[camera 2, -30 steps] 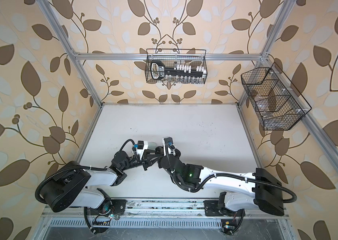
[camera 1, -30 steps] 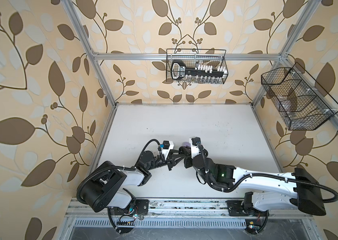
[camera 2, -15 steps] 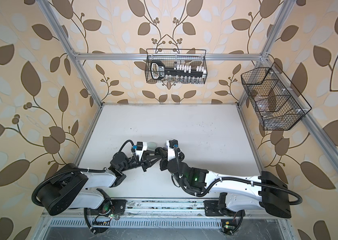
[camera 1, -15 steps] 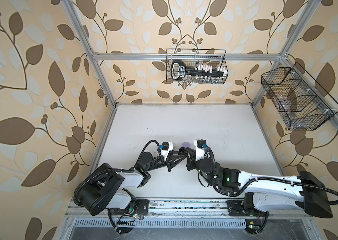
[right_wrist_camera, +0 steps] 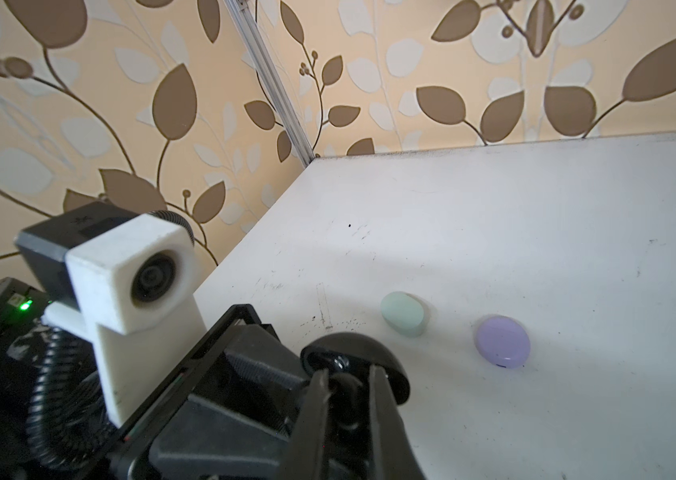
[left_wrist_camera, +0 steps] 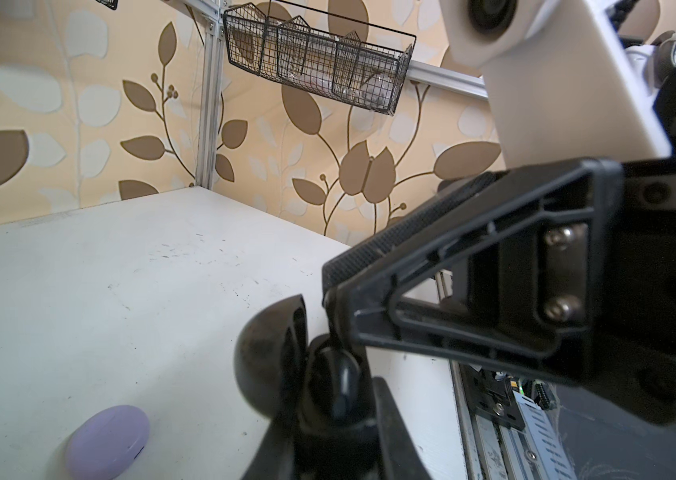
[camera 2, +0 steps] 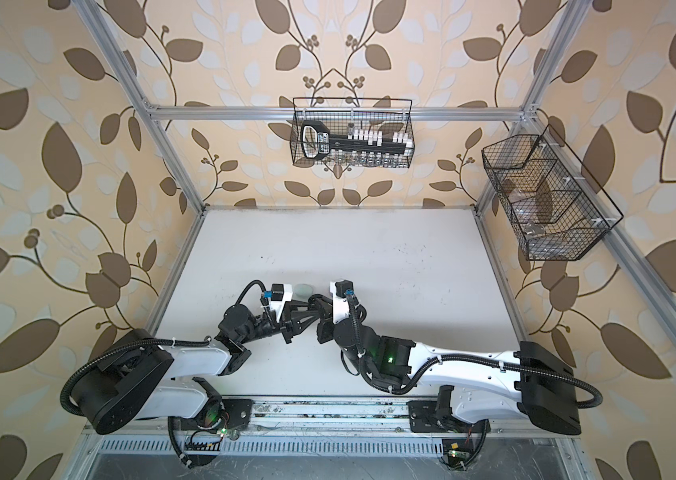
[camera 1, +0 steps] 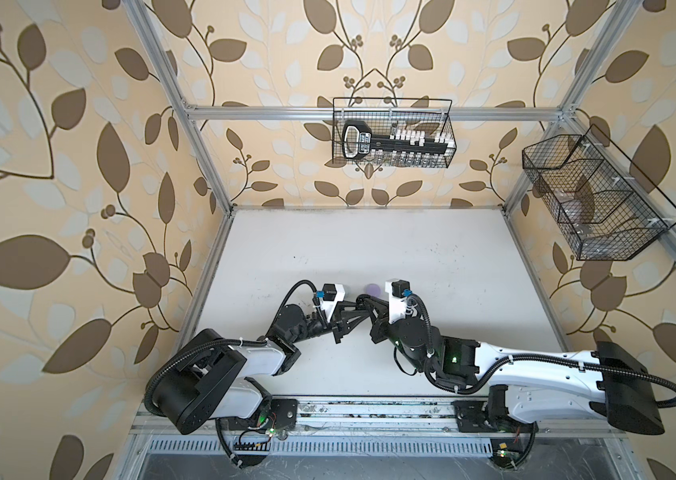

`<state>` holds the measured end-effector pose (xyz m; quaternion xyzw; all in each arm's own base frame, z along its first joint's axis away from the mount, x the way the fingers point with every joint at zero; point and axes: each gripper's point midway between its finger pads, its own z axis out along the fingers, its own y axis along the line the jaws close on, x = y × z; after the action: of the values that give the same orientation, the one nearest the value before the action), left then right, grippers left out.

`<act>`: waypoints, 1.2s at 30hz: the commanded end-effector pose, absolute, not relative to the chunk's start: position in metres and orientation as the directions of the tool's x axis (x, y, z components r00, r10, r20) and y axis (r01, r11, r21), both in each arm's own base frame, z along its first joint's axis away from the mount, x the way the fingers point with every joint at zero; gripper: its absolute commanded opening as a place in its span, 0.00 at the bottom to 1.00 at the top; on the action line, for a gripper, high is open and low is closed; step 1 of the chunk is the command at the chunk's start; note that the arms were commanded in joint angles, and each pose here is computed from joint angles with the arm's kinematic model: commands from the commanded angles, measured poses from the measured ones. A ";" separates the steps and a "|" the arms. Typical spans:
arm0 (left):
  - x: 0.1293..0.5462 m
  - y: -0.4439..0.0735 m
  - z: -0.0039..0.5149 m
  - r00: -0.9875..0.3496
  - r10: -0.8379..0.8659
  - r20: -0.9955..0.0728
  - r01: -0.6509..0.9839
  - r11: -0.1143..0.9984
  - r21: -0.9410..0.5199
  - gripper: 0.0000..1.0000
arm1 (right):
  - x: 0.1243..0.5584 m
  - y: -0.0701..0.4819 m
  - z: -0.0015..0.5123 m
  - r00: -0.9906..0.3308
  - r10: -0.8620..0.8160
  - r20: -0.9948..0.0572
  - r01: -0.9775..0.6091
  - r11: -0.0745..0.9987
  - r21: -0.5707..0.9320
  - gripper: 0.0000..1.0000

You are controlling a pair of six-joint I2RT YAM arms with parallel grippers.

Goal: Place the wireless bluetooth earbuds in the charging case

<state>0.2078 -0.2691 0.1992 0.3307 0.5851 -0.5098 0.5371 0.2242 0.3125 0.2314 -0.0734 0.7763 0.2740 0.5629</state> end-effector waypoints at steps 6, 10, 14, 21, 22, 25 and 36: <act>0.198 -0.264 0.231 -0.090 -0.229 -0.969 0.959 0.241 -0.146 0.00 | 0.213 0.316 0.214 -0.387 0.116 -0.915 -0.449 0.843 0.296 0.24; 0.197 -0.263 0.232 -0.086 -0.231 -0.969 0.959 0.243 -0.143 0.00 | 0.213 0.316 0.215 -0.383 0.105 -0.918 -0.450 0.847 0.285 0.26; 0.196 -0.262 0.230 -0.080 -0.227 -0.971 0.959 0.247 -0.137 0.00 | 0.213 0.307 0.219 -0.367 0.104 -0.924 -0.424 0.866 0.266 0.38; 0.192 -0.260 0.232 -0.064 -0.229 -0.971 0.961 0.248 -0.121 0.00 | 0.215 0.293 0.218 -0.358 0.100 -0.928 -0.382 0.891 0.244 0.42; 0.192 -0.259 0.232 -0.061 -0.230 -0.971 0.961 0.251 -0.119 0.00 | 0.215 0.292 0.219 -0.357 0.103 -0.928 -0.380 0.892 0.245 0.42; 0.192 -0.259 0.232 -0.058 -0.230 -0.971 0.961 0.251 -0.117 0.00 | 0.214 0.288 0.220 -0.355 0.109 -0.929 -0.379 0.891 0.249 0.42; 0.177 -0.258 0.234 -0.025 -0.222 -0.975 0.976 0.206 -0.072 0.00 | 0.209 0.284 0.230 -0.360 0.094 -0.928 -0.433 0.865 0.255 0.39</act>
<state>0.1920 -0.2603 0.2135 0.3446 0.5580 -0.5070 0.5594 0.2112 0.2867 0.2354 -0.0883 0.7860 0.2436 0.5613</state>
